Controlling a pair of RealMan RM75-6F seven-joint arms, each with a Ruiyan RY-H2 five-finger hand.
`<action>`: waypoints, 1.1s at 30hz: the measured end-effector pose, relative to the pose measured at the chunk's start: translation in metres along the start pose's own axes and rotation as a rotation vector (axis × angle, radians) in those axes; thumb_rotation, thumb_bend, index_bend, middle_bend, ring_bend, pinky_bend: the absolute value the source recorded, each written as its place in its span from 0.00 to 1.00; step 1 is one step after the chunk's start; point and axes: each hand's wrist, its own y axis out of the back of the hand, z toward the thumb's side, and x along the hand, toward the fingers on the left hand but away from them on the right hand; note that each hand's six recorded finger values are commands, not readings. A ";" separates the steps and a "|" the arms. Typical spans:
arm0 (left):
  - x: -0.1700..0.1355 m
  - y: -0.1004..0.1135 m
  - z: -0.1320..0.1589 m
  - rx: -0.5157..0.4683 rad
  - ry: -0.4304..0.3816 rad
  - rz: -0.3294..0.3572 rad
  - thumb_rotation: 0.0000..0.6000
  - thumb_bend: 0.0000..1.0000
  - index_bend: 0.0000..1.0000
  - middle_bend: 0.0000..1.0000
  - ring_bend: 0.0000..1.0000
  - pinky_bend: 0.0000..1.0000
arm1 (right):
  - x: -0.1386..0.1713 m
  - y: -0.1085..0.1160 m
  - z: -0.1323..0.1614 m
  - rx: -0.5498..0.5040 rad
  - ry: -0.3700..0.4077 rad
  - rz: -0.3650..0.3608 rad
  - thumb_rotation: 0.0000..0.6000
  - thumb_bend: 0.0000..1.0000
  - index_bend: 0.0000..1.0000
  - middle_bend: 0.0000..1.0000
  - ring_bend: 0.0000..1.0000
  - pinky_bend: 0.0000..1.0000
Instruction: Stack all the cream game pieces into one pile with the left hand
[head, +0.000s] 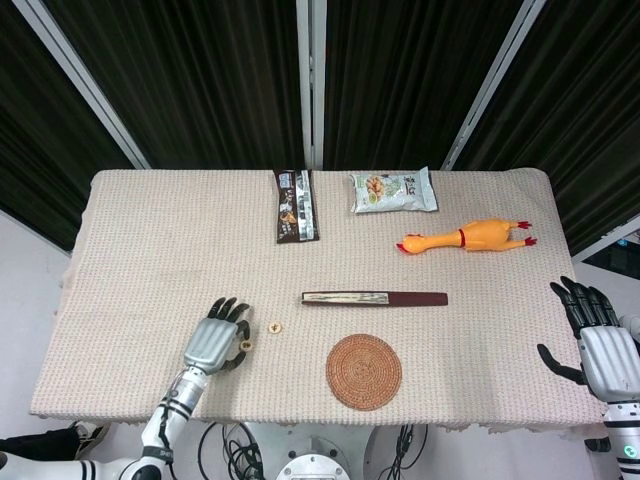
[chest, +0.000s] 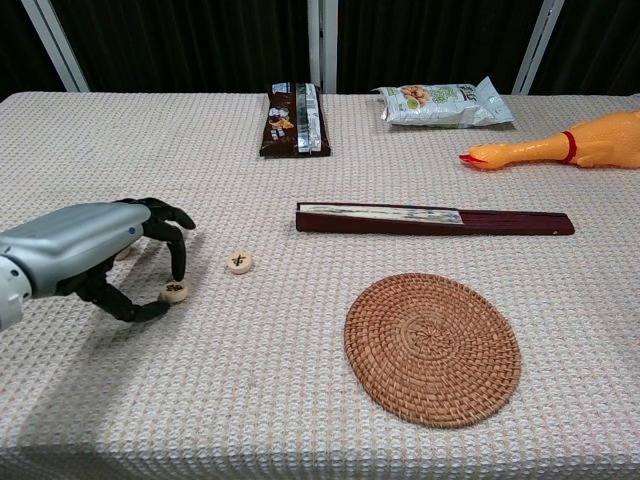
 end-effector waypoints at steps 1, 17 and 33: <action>0.001 -0.001 0.000 -0.001 -0.001 -0.001 1.00 0.29 0.47 0.10 0.00 0.00 | 0.000 0.000 0.000 0.000 -0.001 -0.001 1.00 0.24 0.00 0.00 0.00 0.00; 0.002 -0.002 -0.002 -0.014 0.004 -0.010 1.00 0.29 0.50 0.10 0.00 0.00 | 0.000 -0.001 0.000 0.004 0.000 0.003 1.00 0.24 0.00 0.00 0.00 0.00; -0.002 -0.001 -0.002 -0.017 -0.004 -0.031 1.00 0.29 0.47 0.10 0.00 0.00 | 0.000 -0.001 0.001 0.005 0.002 0.002 1.00 0.24 0.00 0.00 0.00 0.00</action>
